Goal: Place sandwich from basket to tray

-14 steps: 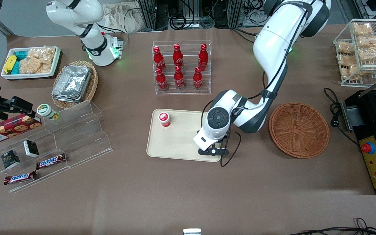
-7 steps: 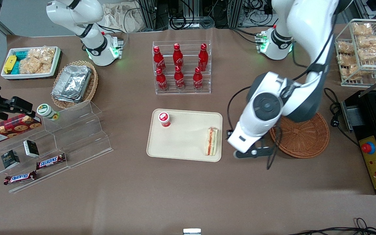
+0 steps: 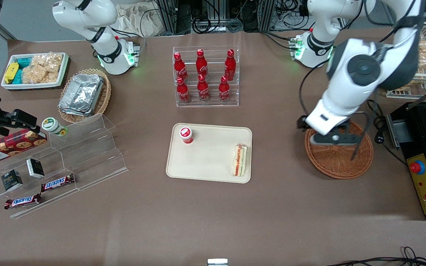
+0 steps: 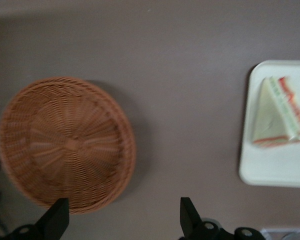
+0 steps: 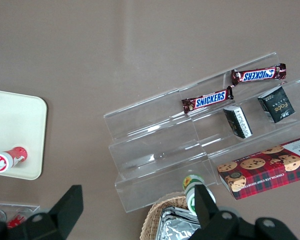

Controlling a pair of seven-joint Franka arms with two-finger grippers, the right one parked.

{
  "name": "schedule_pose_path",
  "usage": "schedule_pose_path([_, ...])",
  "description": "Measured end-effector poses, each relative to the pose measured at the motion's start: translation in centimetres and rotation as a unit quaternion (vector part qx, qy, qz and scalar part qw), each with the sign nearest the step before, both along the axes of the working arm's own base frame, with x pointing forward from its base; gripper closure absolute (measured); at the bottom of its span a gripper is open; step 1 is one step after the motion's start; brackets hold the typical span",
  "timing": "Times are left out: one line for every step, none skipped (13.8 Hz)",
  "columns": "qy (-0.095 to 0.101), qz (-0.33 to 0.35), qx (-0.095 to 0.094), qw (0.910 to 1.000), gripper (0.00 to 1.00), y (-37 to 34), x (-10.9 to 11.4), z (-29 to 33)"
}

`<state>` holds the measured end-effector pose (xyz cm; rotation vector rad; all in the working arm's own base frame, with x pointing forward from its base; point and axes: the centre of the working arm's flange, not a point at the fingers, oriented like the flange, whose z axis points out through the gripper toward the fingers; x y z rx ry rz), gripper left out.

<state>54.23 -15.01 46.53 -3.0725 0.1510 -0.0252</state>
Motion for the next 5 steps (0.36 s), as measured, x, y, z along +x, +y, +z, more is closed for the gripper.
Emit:
schedule_pose_path([0.007,-0.015,0.002,0.9999,0.00,2.6,0.1,1.3])
schedule_pose_path([0.014,-0.022,0.003,0.9996,0.00,4.4,0.4,2.7])
schedule_pose_path([0.021,-0.025,0.003,0.9995,0.00,5.6,0.9,4.2])
schedule_pose_path([0.030,-0.029,0.003,0.9991,0.00,6.3,1.7,5.5])
schedule_pose_path([0.040,-0.042,0.001,0.9983,0.00,6.5,2.5,6.4])
